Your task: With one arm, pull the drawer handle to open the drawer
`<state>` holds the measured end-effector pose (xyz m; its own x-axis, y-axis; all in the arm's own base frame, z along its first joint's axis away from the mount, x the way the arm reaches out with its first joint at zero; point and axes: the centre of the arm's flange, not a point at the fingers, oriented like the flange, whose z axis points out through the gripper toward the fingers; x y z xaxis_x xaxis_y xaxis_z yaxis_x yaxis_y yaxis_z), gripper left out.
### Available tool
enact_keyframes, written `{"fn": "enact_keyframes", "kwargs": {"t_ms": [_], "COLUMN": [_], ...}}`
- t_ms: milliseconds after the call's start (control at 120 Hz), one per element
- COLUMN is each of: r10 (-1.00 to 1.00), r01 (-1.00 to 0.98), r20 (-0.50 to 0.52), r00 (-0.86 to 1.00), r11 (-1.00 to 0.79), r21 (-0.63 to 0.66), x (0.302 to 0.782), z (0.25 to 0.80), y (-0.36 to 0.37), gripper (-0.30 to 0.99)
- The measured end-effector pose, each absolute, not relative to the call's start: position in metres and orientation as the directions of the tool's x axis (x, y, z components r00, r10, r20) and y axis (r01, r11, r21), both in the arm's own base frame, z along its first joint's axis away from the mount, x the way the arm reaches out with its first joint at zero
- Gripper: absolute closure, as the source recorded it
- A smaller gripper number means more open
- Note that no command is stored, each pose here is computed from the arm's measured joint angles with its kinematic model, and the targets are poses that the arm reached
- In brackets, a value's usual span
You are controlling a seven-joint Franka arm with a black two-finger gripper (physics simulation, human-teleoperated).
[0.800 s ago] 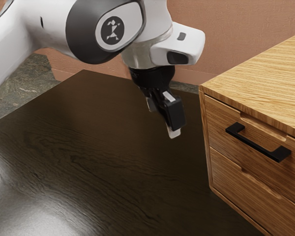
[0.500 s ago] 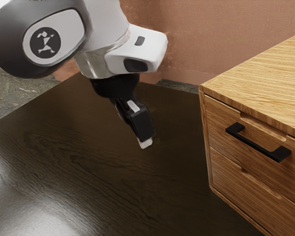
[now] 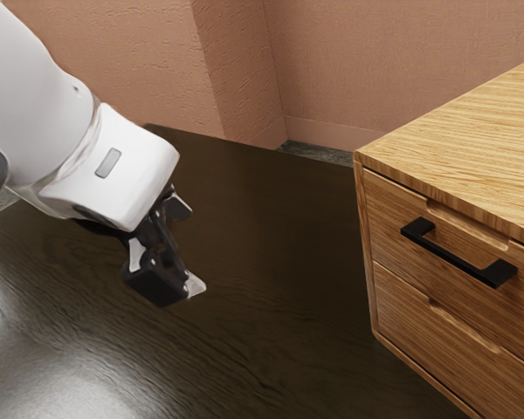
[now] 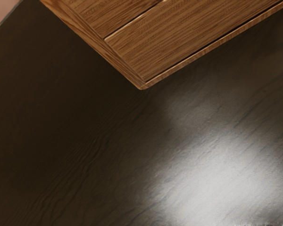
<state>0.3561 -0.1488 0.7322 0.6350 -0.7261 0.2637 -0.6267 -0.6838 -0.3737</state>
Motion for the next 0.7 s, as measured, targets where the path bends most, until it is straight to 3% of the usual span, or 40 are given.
{"fn": "enact_keyframes", "kwargs": {"t_ms": [300,700], "r10": [-0.893,-0.989], "r01": [-0.764,-0.843], "r20": [0.166,-0.051], "r00": [0.419,0.141], "r11": [-0.445,-0.093], "r21": [-0.467,-0.53], "x": [0.361,0.398], "z": [0.736,0.74], "y": [-0.154,-0.201], "gripper": [0.02,0.02]}}
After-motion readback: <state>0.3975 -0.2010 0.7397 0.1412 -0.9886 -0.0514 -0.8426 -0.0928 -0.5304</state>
